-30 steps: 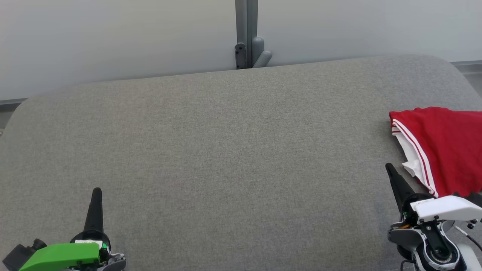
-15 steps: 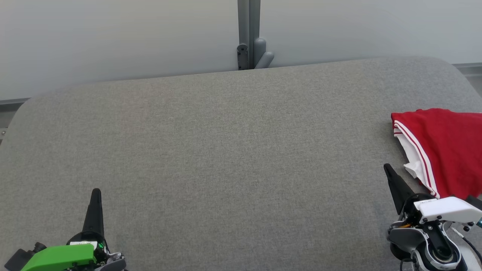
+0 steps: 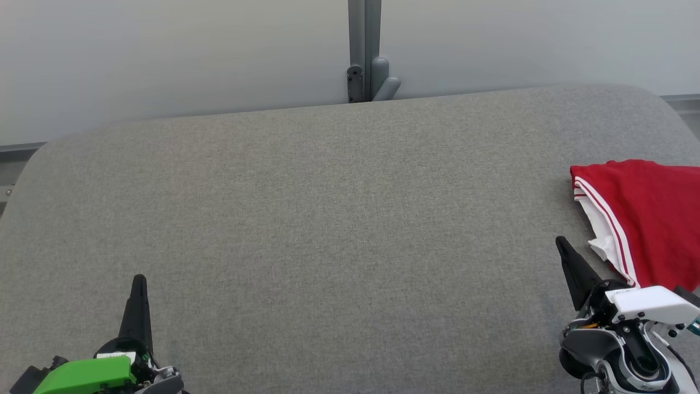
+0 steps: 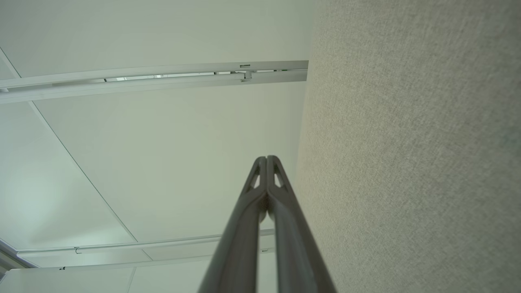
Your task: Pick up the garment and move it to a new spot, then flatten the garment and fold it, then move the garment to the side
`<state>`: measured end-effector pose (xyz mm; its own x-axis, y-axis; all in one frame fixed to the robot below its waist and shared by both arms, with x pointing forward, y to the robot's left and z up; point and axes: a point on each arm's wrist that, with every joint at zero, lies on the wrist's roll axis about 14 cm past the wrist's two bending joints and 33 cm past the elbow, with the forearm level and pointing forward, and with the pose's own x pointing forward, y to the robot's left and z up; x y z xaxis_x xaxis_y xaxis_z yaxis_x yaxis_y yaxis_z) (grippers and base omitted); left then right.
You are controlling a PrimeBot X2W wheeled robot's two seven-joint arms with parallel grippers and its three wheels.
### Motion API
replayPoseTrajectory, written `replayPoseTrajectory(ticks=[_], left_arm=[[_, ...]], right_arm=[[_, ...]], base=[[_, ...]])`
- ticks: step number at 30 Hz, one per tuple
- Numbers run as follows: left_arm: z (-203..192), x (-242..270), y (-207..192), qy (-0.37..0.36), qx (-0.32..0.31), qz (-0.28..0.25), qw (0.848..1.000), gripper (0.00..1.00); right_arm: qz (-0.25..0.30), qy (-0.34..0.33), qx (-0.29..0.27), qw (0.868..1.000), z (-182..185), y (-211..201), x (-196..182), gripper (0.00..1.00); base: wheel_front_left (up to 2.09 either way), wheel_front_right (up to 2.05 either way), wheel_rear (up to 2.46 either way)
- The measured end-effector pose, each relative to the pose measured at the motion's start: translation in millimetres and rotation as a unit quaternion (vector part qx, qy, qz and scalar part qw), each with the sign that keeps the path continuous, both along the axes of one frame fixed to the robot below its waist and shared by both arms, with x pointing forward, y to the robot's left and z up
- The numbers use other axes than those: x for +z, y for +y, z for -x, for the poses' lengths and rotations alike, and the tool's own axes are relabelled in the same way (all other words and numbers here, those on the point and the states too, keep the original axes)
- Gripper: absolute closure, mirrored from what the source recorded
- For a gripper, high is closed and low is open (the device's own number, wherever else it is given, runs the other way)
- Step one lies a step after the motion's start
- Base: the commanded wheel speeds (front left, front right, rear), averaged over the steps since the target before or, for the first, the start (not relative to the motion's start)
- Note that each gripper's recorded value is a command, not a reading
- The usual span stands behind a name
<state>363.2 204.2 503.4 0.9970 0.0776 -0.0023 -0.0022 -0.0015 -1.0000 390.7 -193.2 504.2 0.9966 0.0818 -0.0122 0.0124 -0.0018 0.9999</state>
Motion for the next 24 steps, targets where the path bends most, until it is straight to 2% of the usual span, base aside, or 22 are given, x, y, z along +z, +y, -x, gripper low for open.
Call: replayPoseTrajectory(ticks=[24], left_arm=[[0.0,-0.1,0.2,0.000,0.000,0.000,1.000,1.00]], right_arm=[[0.000,0.000,0.000,1.000,0.1,-0.3,-0.1,1.00]], base=[[0.00,0.00,0.00]])
